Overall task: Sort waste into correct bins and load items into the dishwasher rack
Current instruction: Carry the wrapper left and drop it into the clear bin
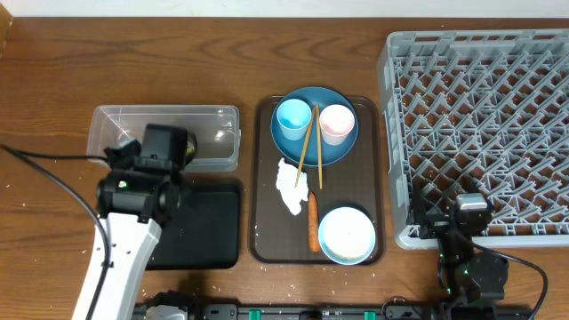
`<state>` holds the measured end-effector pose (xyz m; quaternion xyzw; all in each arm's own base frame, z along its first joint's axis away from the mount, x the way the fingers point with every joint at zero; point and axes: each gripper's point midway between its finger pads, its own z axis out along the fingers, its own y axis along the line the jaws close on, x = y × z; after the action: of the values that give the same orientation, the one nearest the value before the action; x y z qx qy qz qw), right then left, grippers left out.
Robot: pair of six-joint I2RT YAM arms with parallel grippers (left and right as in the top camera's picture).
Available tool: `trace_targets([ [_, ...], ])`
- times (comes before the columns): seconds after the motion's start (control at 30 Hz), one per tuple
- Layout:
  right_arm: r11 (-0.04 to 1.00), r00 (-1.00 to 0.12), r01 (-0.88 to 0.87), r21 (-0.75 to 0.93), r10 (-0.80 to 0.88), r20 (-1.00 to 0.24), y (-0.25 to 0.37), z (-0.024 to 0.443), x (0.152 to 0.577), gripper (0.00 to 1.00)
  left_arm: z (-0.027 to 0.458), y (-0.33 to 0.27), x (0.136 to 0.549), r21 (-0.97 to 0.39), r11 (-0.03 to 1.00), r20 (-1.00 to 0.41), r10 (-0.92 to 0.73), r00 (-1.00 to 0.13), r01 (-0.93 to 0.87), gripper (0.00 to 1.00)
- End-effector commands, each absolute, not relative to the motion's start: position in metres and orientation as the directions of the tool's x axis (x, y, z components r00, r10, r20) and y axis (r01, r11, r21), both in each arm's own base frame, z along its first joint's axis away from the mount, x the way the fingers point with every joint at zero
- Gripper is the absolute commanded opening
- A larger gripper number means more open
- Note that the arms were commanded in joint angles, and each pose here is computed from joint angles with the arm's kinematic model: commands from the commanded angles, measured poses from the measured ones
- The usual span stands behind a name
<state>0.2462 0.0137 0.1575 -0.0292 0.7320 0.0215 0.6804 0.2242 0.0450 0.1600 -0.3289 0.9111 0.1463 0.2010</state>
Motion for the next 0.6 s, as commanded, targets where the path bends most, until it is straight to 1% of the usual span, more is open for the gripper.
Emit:
trace_targets([
  [0.0, 0.997, -0.077, -0.07, -0.012, -0.017, -0.997, 0.013, 0.156, 0.246, 0.99, 0.135, 0.061, 0.204, 0.204, 0.648, -0.455, -0.601, -0.657, -0.734, 0.67],
  [0.17, 0.997, -0.077, -0.07, -0.012, -0.017, -0.997, 0.013, 0.156, 0.246, 0.99, 0.109, 0.078, 0.193, 0.212, 0.572, -0.45, -0.663, -0.598, -0.793, 0.68],
  [0.27, 0.997, -0.078, -0.07, -0.012, -0.017, -0.997, 0.013, 0.156, 0.246, 0.99, 0.101, 0.088, 0.188, 0.211, 0.536, -0.441, -0.694, -0.569, -0.818, 0.67],
  [0.43, 0.997, -0.077, -0.07, -0.012, -0.017, -0.997, 0.013, 0.156, 0.246, 0.99, 0.093, 0.09, 0.192, 0.158, 0.595, -0.36, -0.708, -0.607, -0.788, 0.67],
  [0.57, 0.997, -0.077, -0.07, -0.012, -0.017, -0.997, 0.013, 0.156, 0.246, 0.99, 0.085, 0.09, 0.192, 0.101, 0.61, -0.305, -0.733, -0.608, -0.786, 0.68],
])
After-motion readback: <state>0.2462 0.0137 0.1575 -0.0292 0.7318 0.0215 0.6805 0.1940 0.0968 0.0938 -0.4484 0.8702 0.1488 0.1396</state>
